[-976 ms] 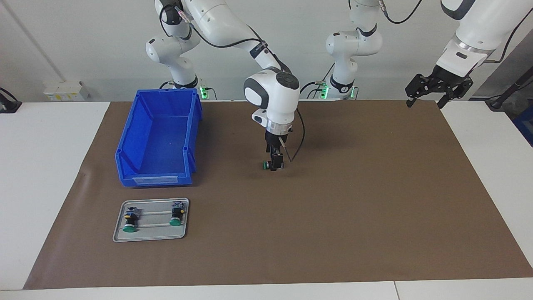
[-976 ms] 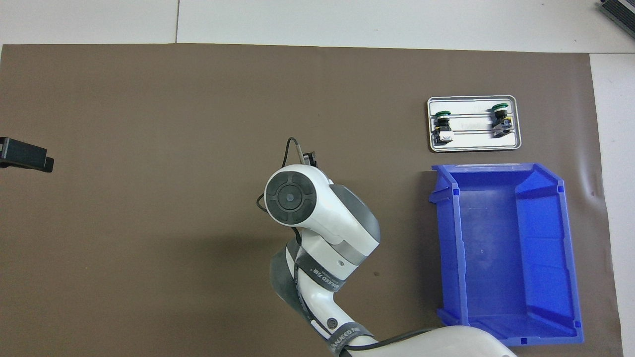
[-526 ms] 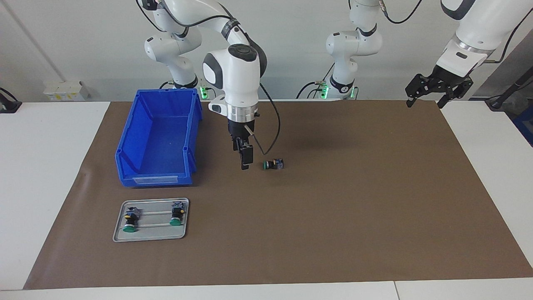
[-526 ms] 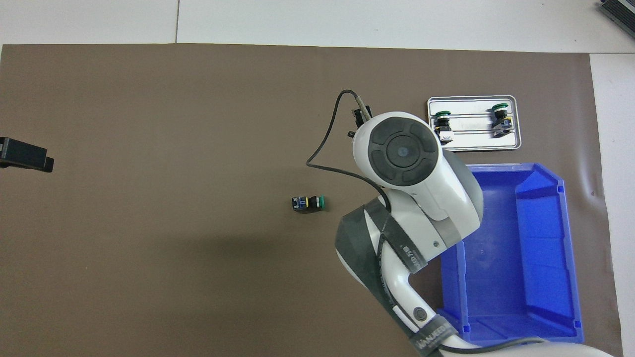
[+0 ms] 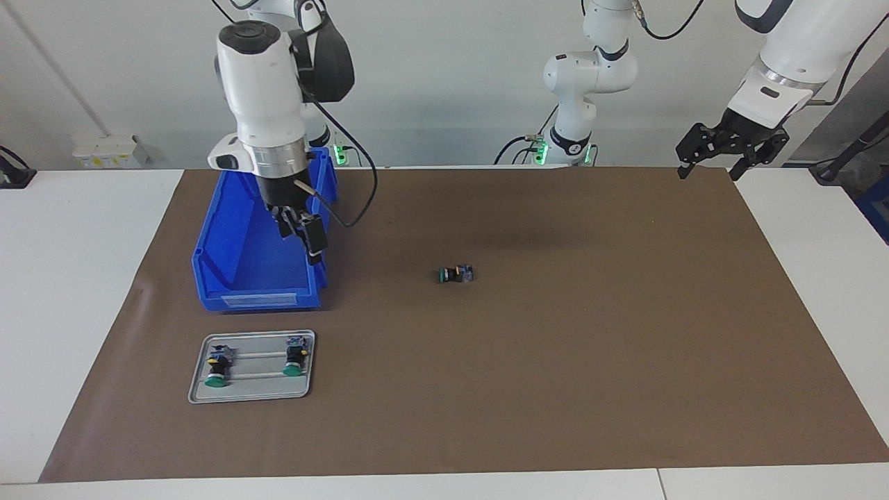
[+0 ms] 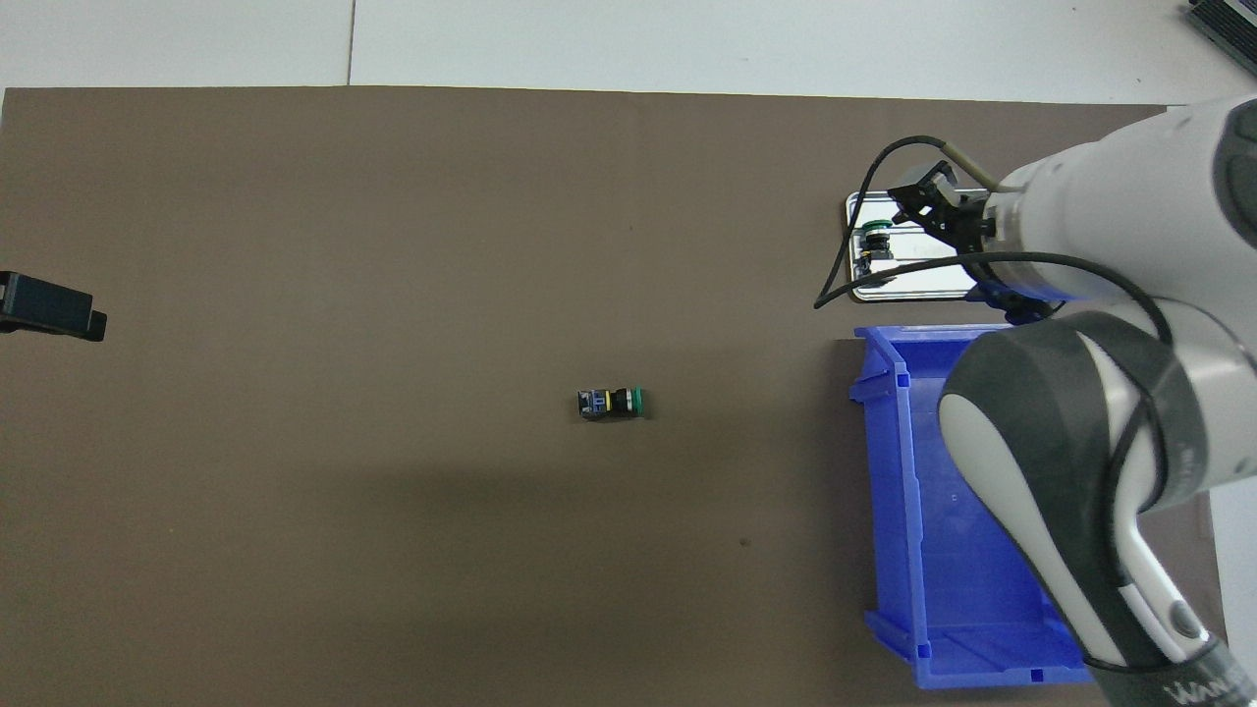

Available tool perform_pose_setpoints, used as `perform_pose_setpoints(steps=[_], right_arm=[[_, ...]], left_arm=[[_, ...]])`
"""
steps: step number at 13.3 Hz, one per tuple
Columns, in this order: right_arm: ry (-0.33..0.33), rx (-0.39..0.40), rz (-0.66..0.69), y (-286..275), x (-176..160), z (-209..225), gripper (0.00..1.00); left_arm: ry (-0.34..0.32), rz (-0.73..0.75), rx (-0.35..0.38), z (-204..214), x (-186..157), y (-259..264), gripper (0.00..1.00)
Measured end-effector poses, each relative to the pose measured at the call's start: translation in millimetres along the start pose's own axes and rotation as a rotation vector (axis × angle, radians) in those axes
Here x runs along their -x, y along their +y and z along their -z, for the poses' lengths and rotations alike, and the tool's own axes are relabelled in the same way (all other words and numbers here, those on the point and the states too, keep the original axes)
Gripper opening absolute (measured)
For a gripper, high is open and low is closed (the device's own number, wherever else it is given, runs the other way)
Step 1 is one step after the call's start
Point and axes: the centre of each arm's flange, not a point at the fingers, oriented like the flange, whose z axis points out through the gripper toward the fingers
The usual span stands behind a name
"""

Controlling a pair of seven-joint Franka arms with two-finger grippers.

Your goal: Place and press button with both arms

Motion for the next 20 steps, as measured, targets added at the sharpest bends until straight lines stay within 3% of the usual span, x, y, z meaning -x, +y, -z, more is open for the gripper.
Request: perform_pose_setpoints(steps=[4,13,20], right_arm=[[-0.035,0.062,0.17,51.9,-41.3,35.6,1.0],[-0.087,0.064,0.496,130.9,-86.0,83.8,1.0],[-0.134,0.083,0.565,126.8,-80.0,74.4,1.0]], left_arm=[[0.0,0.0,0.0,0.0,0.0,0.0,1.0],[0.0,0.0,0.0,0.0,0.0,0.0,1.0],[0.0,0.0,0.0,0.0,0.0,0.0,1.0]])
